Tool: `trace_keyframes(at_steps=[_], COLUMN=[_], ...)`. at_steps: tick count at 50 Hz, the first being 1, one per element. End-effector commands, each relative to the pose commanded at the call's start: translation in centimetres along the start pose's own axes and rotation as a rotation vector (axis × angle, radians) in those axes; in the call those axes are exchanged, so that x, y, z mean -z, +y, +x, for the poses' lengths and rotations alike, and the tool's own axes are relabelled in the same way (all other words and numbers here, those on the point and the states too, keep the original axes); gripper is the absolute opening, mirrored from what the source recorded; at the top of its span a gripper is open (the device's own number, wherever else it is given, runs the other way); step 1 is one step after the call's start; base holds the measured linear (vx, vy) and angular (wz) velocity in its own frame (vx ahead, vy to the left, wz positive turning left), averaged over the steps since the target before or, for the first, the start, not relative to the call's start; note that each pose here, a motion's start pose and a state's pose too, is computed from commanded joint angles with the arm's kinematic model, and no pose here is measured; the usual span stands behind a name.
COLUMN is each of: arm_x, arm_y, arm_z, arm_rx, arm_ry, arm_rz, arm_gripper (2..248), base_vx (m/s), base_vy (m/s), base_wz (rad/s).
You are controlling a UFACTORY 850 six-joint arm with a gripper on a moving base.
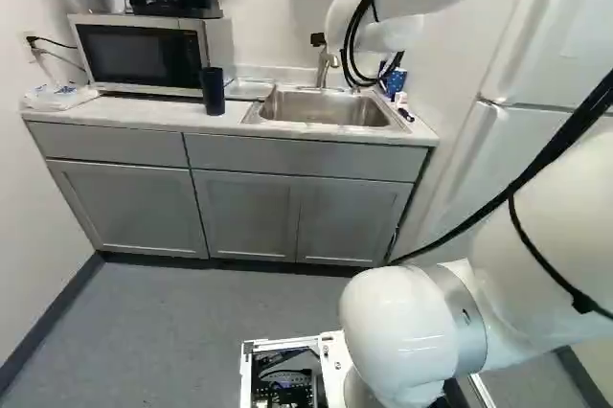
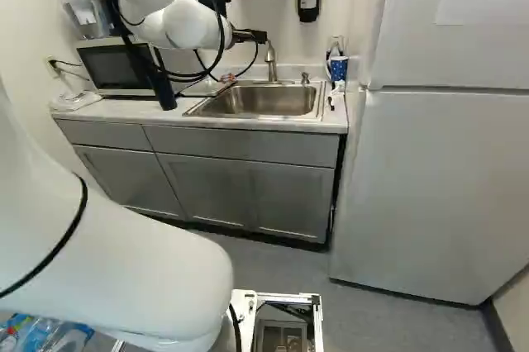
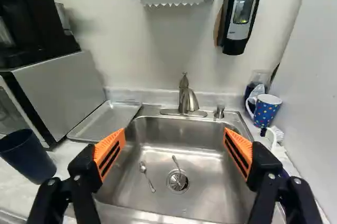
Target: Rinse the cup and place it in the tray
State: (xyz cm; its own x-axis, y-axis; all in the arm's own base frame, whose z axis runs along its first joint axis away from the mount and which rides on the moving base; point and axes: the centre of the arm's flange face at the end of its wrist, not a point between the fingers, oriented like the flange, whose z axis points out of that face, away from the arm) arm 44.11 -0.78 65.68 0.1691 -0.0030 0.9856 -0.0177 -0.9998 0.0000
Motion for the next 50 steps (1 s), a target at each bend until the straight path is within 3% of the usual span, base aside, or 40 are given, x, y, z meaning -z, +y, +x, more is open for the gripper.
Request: trace_keyframes(at_steps=[18,50], arm_x=[0.0,0.0], arm_y=[0.0,0.0], arm_z=[0.0,0.0], arm_rx=[0.0,0.0], arm_ry=[0.0,0.0], arm_rz=[0.0,0.0], arm_gripper=[247,247], base_vx=[0.164,0.113], base_vy=[-0.06,0.033], base_wz=[0.18,0.177])
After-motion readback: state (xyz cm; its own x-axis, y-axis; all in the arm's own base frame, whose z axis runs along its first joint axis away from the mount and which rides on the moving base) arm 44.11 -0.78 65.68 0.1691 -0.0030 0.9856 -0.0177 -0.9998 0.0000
